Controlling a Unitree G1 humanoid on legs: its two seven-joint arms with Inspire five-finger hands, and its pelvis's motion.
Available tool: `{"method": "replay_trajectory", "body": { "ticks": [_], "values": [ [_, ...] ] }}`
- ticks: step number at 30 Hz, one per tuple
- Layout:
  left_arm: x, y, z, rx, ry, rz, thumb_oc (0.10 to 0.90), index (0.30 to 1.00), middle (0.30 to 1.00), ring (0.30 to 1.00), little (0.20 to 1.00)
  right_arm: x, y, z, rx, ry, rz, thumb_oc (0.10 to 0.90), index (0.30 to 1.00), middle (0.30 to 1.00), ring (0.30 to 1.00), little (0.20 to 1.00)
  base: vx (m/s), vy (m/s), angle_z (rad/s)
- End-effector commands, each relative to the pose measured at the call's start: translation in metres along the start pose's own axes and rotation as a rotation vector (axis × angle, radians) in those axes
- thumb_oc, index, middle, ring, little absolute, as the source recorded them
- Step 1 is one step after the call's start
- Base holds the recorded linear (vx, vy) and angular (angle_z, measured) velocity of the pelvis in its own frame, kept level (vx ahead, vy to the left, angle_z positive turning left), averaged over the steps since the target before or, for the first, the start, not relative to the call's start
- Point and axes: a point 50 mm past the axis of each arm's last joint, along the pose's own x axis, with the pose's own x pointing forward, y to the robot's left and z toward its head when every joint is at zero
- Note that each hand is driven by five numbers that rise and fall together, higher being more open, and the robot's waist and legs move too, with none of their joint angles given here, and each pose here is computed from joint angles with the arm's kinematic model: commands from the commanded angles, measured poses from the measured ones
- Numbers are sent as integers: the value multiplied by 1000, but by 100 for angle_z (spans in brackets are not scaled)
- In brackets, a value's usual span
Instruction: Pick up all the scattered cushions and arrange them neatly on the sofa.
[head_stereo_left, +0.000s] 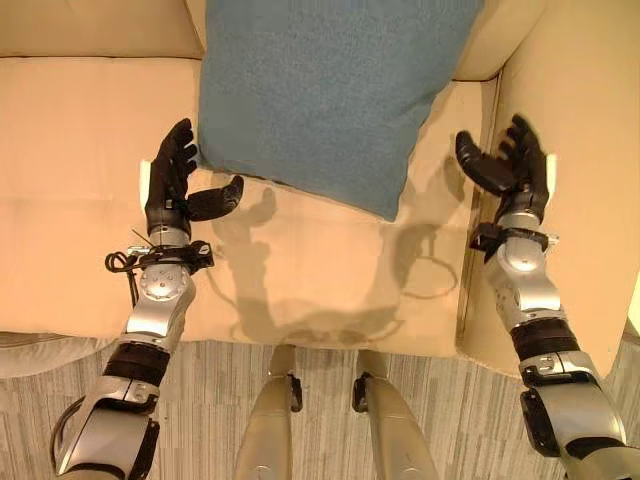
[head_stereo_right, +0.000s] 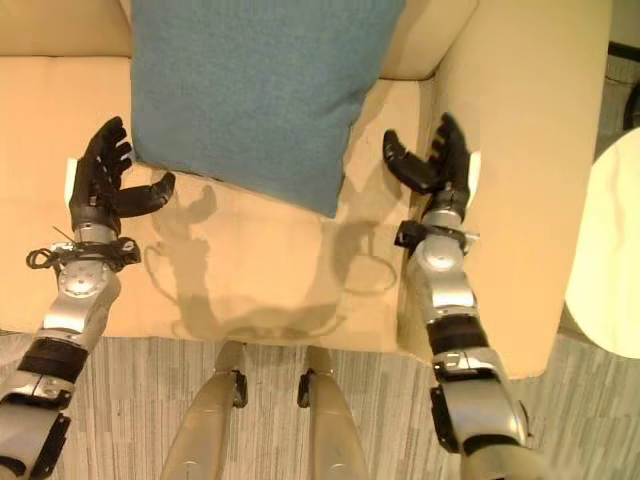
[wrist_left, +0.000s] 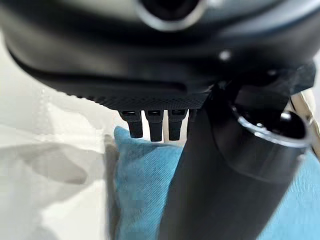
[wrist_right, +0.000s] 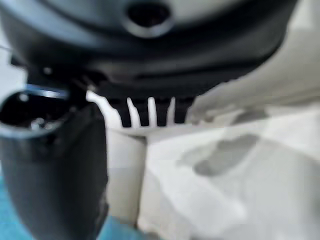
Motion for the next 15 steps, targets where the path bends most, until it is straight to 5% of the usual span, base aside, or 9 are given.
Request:
{"method": "replay_trajectory", "body": {
  "ticks": [1, 14, 15],
  "values": [
    [-9, -16, -13, -55, -4, -20, 800, 900, 900, 900, 900, 3, 18, 11, 40, -40, 188, 800, 900, 900, 900, 900, 3, -7, -7],
    [-46, -8, -61, -120, 173, 49, 800, 900, 900, 900, 900, -3, 70, 50, 190, -222, 348, 800, 900, 900, 900, 900, 2, -1, 3],
    [-52, -5, -66, -127, 193, 61, 800, 900, 900, 900, 900, -2, 73, 57, 193, -248, 346, 750, 825, 825, 825, 825, 9, -6, -3]
  ]
}}
